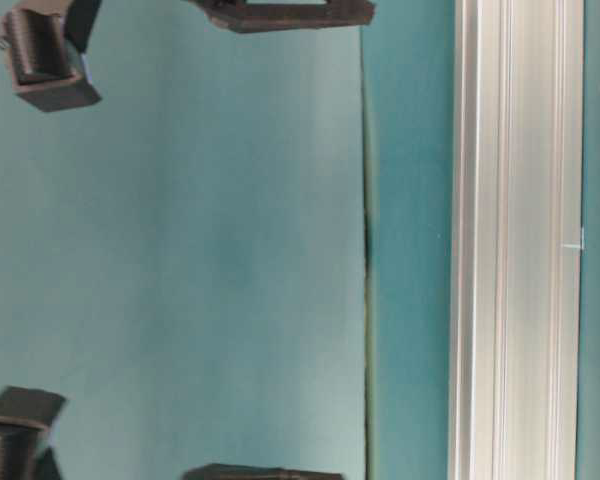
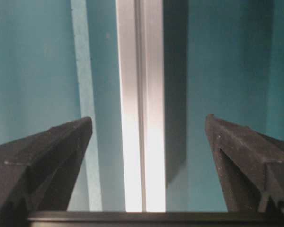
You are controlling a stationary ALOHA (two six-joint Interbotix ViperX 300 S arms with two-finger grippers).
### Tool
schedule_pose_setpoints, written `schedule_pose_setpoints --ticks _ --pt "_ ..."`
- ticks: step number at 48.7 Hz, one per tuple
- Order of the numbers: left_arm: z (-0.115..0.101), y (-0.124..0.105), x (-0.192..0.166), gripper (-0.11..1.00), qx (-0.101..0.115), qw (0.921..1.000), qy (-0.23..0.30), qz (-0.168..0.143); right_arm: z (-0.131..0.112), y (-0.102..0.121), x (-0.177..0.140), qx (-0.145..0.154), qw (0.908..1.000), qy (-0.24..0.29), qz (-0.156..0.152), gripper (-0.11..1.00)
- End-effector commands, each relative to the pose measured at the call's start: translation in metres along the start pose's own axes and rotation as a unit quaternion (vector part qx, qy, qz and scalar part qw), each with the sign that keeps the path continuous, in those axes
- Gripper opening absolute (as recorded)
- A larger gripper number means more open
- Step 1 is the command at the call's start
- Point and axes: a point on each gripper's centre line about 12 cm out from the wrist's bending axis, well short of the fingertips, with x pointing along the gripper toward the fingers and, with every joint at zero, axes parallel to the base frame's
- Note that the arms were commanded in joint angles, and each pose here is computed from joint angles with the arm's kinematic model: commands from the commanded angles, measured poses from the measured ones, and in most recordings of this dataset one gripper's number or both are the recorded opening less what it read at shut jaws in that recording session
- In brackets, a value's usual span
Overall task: Lift the metal rail with both hands and move it towards you.
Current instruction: 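Close both grippers around the rail ends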
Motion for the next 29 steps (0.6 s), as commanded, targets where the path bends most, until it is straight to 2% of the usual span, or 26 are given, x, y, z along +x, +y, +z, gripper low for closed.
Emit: schedule_pose_setpoints --ticks 1,7,29 --pt "-0.001 -0.001 0.009 0.98 -0.012 0.9996 -0.027 0.002 0.0 0.0 0.008 -0.001 1.0 -0.002 -0.001 0.99" --pt "-0.006 -0.003 0.021 0.98 -0.021 0.9993 -0.03 0.0 -0.006 0.0 0.019 0.0 1.0 -0.007 -0.003 0.99" --pt "-0.012 -0.004 0.069 0.98 -0.023 0.9997 -0.012 -0.002 -0.023 -0.001 0.051 0.002 1.0 -0.001 -0.007 0.99"
